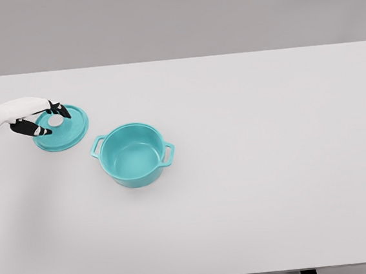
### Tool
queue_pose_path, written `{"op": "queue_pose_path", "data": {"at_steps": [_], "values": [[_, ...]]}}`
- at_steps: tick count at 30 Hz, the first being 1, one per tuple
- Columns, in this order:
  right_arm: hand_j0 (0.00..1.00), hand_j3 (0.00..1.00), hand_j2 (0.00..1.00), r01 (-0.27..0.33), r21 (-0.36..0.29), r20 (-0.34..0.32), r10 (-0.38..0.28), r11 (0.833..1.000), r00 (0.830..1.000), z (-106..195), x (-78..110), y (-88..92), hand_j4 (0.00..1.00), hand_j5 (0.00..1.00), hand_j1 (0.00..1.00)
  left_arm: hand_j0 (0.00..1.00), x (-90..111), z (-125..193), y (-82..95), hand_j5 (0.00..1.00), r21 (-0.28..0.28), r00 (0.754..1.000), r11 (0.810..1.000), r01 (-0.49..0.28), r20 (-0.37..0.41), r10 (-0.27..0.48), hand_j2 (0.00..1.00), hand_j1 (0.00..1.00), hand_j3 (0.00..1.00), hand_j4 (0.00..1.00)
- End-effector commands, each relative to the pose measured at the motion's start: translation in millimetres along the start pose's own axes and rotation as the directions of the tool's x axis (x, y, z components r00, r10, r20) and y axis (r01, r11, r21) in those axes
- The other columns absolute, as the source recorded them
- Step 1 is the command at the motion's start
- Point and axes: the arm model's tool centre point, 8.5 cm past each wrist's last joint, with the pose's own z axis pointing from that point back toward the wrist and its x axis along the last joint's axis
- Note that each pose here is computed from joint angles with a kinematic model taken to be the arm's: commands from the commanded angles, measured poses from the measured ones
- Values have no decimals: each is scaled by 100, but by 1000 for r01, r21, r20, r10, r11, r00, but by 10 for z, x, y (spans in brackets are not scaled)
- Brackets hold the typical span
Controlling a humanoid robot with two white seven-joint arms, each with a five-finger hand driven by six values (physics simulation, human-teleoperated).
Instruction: Cover the pot with left arm
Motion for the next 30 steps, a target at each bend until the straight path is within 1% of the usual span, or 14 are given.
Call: {"op": "queue_pose_path", "data": {"at_steps": [1,8,18,22,25,30], "values": [[100,100,100,0,0,0,0,1000,1000,1,-2,0,100,100,100,61,3,-2,3,61,2,1000,1000,-4,2,4,61,61,61,61],[100,100,100,0,0,0,0,1000,1000,1,-2,0,100,100,100,54,-6,0,-29,54,-2,1000,1000,-8,1,8,54,54,54,54],[100,100,100,0,0,0,0,1000,1000,1,-2,0,100,100,100,52,0,-3,-39,52,-3,1000,1000,-8,3,8,52,52,52,52],[100,100,100,-1,0,1,1,1000,1000,0,3,0,100,100,100,52,49,-9,4,52,6,1000,1000,5,17,-5,52,52,52,52],[100,100,100,-1,0,1,1,1000,1000,0,3,0,100,100,100,52,129,-1,70,52,21,999,999,28,39,-29,52,52,52,52],[100,100,100,0,0,0,0,1000,1000,1,-2,0,100,100,100,52,157,3,92,52,25,998,999,37,47,-39,52,52,52,52]]}}
